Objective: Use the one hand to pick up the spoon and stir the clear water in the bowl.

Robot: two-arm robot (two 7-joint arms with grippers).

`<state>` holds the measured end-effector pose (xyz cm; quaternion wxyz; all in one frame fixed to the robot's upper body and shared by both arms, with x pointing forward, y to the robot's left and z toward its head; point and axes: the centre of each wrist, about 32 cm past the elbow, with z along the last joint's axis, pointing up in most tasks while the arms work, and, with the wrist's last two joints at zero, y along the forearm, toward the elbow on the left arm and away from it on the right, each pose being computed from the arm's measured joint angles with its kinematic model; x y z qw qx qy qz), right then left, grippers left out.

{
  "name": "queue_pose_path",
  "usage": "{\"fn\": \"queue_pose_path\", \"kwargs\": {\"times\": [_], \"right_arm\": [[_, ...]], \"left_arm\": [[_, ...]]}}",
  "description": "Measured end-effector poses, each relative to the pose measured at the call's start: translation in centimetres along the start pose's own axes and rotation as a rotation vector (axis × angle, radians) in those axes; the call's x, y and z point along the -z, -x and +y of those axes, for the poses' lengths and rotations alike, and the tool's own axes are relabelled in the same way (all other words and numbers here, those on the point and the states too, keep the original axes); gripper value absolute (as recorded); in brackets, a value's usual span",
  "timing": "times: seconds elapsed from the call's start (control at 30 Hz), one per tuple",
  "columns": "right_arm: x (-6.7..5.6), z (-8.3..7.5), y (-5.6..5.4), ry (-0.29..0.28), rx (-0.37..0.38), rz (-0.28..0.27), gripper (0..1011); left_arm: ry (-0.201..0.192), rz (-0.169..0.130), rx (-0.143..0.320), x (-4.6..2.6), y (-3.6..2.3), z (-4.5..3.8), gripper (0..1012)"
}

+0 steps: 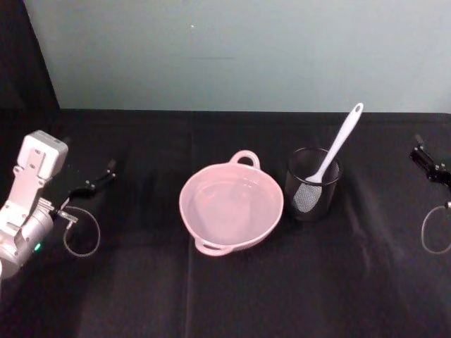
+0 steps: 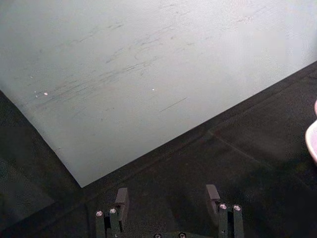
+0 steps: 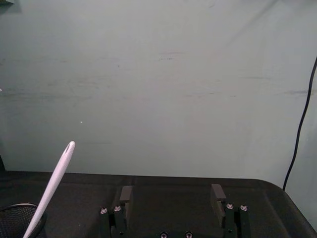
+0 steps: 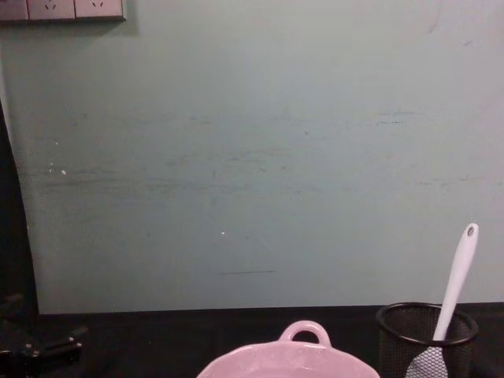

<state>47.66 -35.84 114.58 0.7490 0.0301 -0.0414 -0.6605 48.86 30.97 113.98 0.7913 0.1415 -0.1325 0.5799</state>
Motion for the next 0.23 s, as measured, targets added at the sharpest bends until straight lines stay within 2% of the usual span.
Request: {"fn": "queue_pose_path", "kwargs": {"times": [0.23], "right_arm": [[-0.01, 0.00, 0.02, 0.000, -0.002, -0.001, 1002]], "left_arm": [[0.000, 0.000, 0.000, 0.00, 0.00, 0.00, 1011]]}}
